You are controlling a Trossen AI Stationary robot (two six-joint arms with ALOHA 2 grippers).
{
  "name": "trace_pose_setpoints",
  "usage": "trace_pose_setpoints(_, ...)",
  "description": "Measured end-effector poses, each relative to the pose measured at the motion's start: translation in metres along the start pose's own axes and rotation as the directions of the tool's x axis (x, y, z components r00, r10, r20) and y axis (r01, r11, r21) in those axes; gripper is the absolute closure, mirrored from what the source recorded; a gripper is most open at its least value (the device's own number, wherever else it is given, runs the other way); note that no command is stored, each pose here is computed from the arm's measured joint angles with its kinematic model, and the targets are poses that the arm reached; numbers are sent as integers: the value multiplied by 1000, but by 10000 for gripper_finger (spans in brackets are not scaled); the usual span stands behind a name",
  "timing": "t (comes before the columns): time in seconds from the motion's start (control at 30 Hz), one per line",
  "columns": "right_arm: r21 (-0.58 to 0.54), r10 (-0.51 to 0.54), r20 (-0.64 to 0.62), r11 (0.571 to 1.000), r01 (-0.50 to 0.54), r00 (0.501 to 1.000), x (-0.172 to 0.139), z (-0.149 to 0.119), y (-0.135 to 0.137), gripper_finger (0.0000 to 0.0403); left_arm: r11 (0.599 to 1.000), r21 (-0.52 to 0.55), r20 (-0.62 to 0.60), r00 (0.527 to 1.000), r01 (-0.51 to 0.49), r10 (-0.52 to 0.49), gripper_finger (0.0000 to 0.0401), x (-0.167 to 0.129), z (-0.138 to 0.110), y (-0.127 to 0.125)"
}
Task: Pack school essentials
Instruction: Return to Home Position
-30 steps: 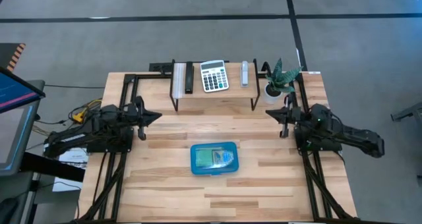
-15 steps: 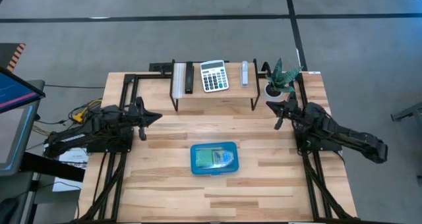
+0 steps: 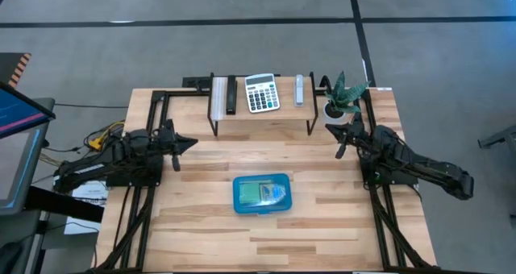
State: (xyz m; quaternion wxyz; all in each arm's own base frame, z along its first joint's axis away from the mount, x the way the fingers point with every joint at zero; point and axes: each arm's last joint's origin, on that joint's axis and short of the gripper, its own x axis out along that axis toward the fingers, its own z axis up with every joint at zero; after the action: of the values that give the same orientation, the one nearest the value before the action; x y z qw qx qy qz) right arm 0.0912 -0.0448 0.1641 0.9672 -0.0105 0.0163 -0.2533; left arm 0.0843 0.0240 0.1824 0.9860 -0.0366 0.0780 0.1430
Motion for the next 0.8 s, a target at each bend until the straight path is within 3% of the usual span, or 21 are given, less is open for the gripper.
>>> trace_pose_setpoints(0.13, 0, 0, 0, 1000, 0, 1000, 0, 0, 0, 375, 993, -59, -71, 993, -102, 98, 401, 0, -7, 3)
trace_pose_setpoints(0.33, 0, 0, 0, 1000, 0, 1000, 0, 0, 0, 375, 998, -56, -52, 998, -22, 19, 401, 0, -5, 1)
trace_pose_setpoints(0.47, 0, 0, 0, 1000, 0, 1000, 0, 0, 0, 374, 994, -96, 25, 998, -46, 49, 401, 0, 2, 1)
trace_pose_setpoints(0.8, 0, 0, -1, 1000, 0, 1000, 0, 0, 0, 374, 988, -121, -77, 993, -95, 86, 401, 0, -8, 3)
